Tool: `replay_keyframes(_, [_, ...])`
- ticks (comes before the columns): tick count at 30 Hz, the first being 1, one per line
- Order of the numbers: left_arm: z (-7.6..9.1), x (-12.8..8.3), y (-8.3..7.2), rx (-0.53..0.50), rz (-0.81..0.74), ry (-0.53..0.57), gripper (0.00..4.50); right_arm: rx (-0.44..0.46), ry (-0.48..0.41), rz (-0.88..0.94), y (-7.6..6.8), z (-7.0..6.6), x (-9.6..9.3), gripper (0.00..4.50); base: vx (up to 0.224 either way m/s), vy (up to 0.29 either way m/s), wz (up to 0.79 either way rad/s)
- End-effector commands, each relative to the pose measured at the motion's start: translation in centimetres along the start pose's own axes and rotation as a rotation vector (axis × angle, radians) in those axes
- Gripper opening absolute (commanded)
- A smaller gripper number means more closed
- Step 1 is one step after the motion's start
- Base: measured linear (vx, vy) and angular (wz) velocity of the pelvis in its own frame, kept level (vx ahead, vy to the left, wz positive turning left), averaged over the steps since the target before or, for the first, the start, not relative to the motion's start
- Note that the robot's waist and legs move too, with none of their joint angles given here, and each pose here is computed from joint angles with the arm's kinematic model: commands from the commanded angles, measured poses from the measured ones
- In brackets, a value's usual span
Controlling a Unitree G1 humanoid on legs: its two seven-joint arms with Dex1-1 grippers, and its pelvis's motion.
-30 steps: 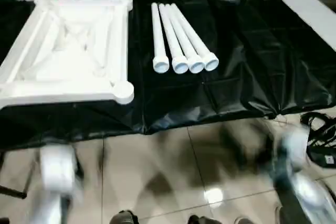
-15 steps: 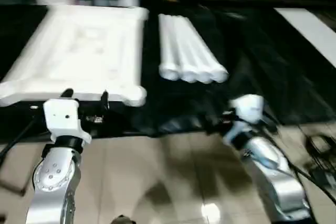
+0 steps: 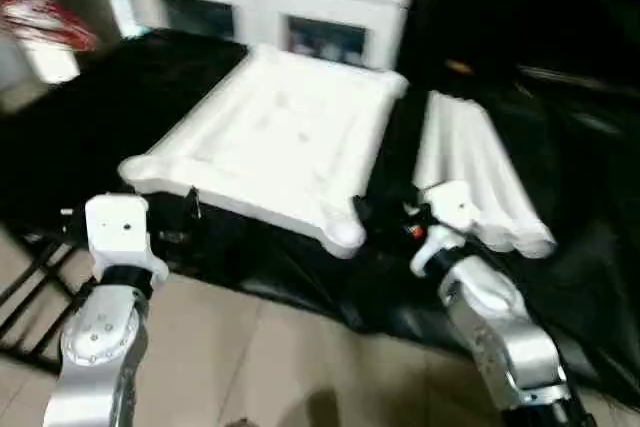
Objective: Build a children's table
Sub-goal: Move to table
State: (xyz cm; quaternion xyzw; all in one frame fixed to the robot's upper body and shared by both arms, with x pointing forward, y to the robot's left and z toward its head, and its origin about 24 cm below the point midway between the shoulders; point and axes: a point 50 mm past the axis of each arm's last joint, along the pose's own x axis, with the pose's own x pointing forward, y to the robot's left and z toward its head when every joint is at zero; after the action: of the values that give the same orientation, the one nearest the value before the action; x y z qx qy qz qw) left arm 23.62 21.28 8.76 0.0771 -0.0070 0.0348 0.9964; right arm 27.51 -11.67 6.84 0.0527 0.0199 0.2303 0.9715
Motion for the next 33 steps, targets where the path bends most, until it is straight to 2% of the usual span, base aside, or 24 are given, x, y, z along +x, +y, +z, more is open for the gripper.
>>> replay_keyframes(1, [-0.5, 0.3, 0.4, 0.008, -0.004, 0.026, 4.46, 0.061, 0.008, -0.06, -0.4, -0.2, -0.4, 4.5, 0.178, 0.058, 0.22])
replay_keyframes(7, [-0.8, 0.4, 0.5, 0.027, -0.068, 0.044, 4.46, 0.053, 0.015, -0.222, -1.9, -0.9, -2.5, 4.5, 0.198, 0.099, 0.03])
replay_keyframes(11, [-0.7, 0.6, -0.2, 0.023, -0.132, 0.041, 4.46, 0.066, 0.035, -0.218, -2.0, -1.0, -3.5, 4.5, 0.194, -0.074, -0.44])
replay_keyframes(12, [-0.7, 0.8, -1.0, 0.011, -0.191, 0.032, 4.46, 0.059, 0.046, -0.22, -2.1, -1.1, -4.7, 4.5, 0.282, -0.073, -0.32])
replay_keyframes(15, [-0.8, 0.8, -1.9, -0.011, -0.259, 0.023, 4.46, 0.025, 0.06, -0.226, -2.1, -0.9, -6.1, 4.5, 0.239, -0.03, -0.36])
replay_keyframes(17, [-0.8, 0.9, -3.3, -0.022, -0.297, 0.022, 4.46, 0.004, 0.062, -0.249, -2.9, -0.5, -7.3, 4.5, 0.184, 0.006, -0.13])
replay_keyframes(18, [-0.8, 0.9, -3.5, -0.047, -0.312, 0.011, 4.46, 0.021, 0.061, -0.271, -2.8, -0.4, -7.7, 4.5, 0.136, 0.061, 0.07])
replay_keyframes(20, [-0.5, 1.1, -5.4, -0.119, -0.337, -0.005, 4.46, 0.017, 0.065, -0.33, -3.5, 0.0, -9.2, 4.5, 0.127, 0.09, 0.07])
replay_keyframes(22, [-0.7, 0.9, -6.2, -0.106, -0.37, 0.001, 4.46, 0.009, 0.079, -0.344, -3.4, -0.2, -9.4, 4.5, 0.142, 0.125, 0.18])
replay_keyframes(25, [-0.8, 0.9, -6.5, -0.102, -0.393, 0.005, 4.46, 0.004, 0.087, -0.286, -2.5, 0.1, -8.8, 4.5, 0.109, 0.099, -0.04])
replay_keyframes(28, [-1.0, 0.9, -5.6, -0.025, -0.334, -0.007, 4.46, -0.01, 0.099, -0.27, -2.0, 0.1, -7.6, 4.5, 0.031, 0.126, -0.49])
replay_keyframes(30, [-0.9, 0.9, -5.2, -0.018, -0.316, -0.004, 4.46, -0.021, 0.101, -0.249, -2.0, 0.3, -7.0, 4.5, -0.001, 0.112, -0.34])
replay_keyframes(31, [-0.8, 0.6, -4.5, -0.057, -0.271, 0.001, 4.46, -0.038, 0.104, -0.215, -2.3, 0.8, -5.8, 4.5, -0.006, 0.102, -0.22])
replay_keyframes(32, [-0.8, 0.6, -4.5, -0.058, -0.27, 0.001, 4.46, -0.039, 0.104, -0.215, -2.3, 0.8, -5.7, 4.5, -0.036, 0.105, -0.01])
replay_keyframes(33, [-0.9, 0.5, -4.2, -0.107, -0.241, 0.015, 4.46, -0.053, 0.094, -0.202, -2.7, 1.1, -5.2, 4.5, -0.04, 0.064, 0.05])
